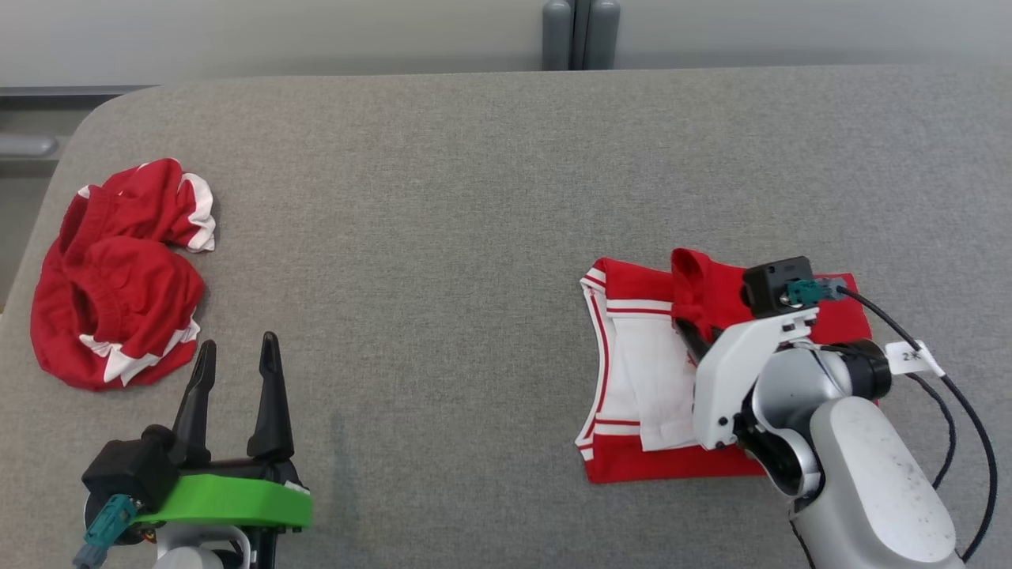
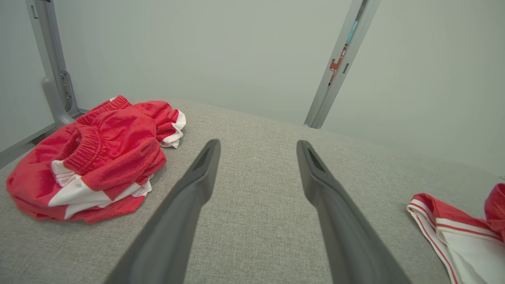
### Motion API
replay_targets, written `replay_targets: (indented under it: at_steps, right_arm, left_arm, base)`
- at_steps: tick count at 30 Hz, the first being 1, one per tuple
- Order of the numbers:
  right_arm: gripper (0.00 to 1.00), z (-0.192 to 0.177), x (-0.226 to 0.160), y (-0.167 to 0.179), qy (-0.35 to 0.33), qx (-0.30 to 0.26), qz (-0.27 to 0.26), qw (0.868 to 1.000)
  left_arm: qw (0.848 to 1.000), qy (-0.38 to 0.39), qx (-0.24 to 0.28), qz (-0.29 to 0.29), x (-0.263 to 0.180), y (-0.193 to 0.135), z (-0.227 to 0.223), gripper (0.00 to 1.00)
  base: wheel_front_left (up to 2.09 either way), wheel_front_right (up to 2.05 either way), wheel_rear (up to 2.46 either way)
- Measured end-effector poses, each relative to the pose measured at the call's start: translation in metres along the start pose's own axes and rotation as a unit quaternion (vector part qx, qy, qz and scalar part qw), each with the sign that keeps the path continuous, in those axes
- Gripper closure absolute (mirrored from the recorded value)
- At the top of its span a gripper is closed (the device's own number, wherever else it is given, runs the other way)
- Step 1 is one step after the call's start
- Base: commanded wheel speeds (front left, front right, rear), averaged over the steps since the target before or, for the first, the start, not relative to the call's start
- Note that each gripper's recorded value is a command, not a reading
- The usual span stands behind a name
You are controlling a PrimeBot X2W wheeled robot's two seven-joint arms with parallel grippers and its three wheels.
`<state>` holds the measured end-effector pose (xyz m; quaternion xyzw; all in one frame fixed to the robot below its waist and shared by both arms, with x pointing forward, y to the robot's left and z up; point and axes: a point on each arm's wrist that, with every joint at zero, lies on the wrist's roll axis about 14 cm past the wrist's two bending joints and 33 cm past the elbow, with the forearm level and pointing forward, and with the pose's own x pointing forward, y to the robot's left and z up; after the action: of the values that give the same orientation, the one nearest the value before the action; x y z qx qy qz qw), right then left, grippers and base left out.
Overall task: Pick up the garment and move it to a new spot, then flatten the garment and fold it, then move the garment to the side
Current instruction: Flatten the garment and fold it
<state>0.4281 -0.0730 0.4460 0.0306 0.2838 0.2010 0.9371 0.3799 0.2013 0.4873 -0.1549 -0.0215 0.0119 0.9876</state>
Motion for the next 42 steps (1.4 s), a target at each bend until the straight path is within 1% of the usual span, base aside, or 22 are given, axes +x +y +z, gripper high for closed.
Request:
replay_targets:
  at_steps: [2, 6, 10, 19, 20, 21, 24, 26, 27, 29, 31, 33, 35, 37, 40, 42]
  right_arm:
    - [1.00, -0.001, 0.009, 0.013, 0.006, -0.009, 0.018, 1.000]
    - [1.00, -0.012, 0.021, 0.027, 0.030, -0.025, 0.033, 0.999]
    - [1.00, -0.017, 0.029, 0.039, 0.038, -0.032, 0.048, 0.998]
    - [1.00, -0.023, 0.035, 0.047, 0.050, -0.043, 0.058, 0.996]
    - [0.72, -0.023, 0.035, 0.048, 0.048, -0.039, 0.061, 0.996]
    - [0.00, -0.021, 0.035, 0.050, 0.045, -0.037, 0.064, 0.996]
    - [0.00, -0.012, 0.034, 0.059, 0.023, -0.016, 0.083, 0.996]
    - [0.00, 0.006, 0.030, 0.069, -0.012, -0.015, 0.098, 0.995]
    - [0.00, 0.015, 0.028, 0.074, -0.029, -0.004, 0.108, 0.994]
    - [0.00, 0.035, 0.020, 0.085, -0.062, 0.021, 0.133, 0.989]
    - [0.00, 0.052, 0.010, 0.091, -0.092, 0.032, 0.147, 0.984]
    - [0.00, 0.071, -0.002, 0.089, -0.128, 0.036, 0.150, 0.980]
    - [0.00, 0.086, -0.014, 0.075, -0.162, 0.029, 0.136, 0.977]
    - [0.00, 0.096, -0.025, 0.053, -0.192, 0.024, 0.105, 0.975]
    - [0.00, 0.105, -0.043, 0.014, -0.232, 0.014, 0.043, 0.972]
    - [0.00, 0.103, -0.053, -0.008, -0.245, 0.000, 0.001, 0.970]
  left_arm:
    - [1.000, 0.001, 0.000, 0.004, -0.002, 0.002, 0.000, 0.00]
    - [1.000, 0.002, 0.000, 0.013, -0.006, 0.008, 0.000, 0.00]
    - [1.000, -0.001, 0.000, 0.020, -0.010, 0.012, 0.002, 0.00]
    - [1.000, -0.006, 0.000, 0.024, -0.011, 0.015, 0.006, 0.00]
    - [1.000, -0.007, 0.000, 0.024, -0.010, 0.015, 0.006, 0.00]
    - [1.000, -0.007, 0.000, 0.024, -0.010, 0.015, 0.006, 0.00]
    - [1.000, -0.008, 0.000, 0.023, -0.010, 0.014, 0.007, 0.00]
    - [1.000, -0.010, 0.000, 0.022, -0.009, 0.014, 0.008, 0.00]
    - [1.000, -0.011, 0.000, 0.022, -0.009, 0.014, 0.009, 0.00]
    - [1.000, -0.014, 0.000, 0.022, -0.010, 0.014, 0.011, 0.00]
    - [1.000, -0.015, 0.001, 0.023, -0.011, 0.015, 0.012, 0.00]
    - [1.000, -0.017, 0.000, 0.022, -0.012, 0.014, 0.013, 0.00]
    - [1.000, -0.018, 0.001, 0.018, -0.012, 0.012, 0.014, 0.00]
    - [1.000, -0.020, 0.000, 0.014, -0.012, 0.009, 0.015, 0.00]
    - [1.000, -0.021, -0.001, 0.009, -0.011, 0.006, 0.015, 0.00]
    - [1.000, -0.021, -0.002, 0.003, -0.011, 0.002, 0.015, 0.00]
  base:
    - [0.00, 0.00, 0.00]
    - [0.00, 0.00, 0.00]
    - [0.00, 0.00, 0.00]
    - [0.00, 0.00, 0.00]
    - [0.00, 0.00, 0.00]
    - [0.00, 0.00, 0.00]
    - [0.00, 0.00, 0.00]
    - [0.00, 0.00, 0.00]
    - [0.00, 0.00, 0.00]
    - [0.00, 0.00, 0.00]
    - [0.00, 0.00, 0.00]
    - [0.00, 0.00, 0.00]
    - [0.00, 0.00, 0.00]
    - [0.00, 0.00, 0.00]
    - [0.00, 0.00, 0.00]
    - [0.00, 0.00, 0.00]
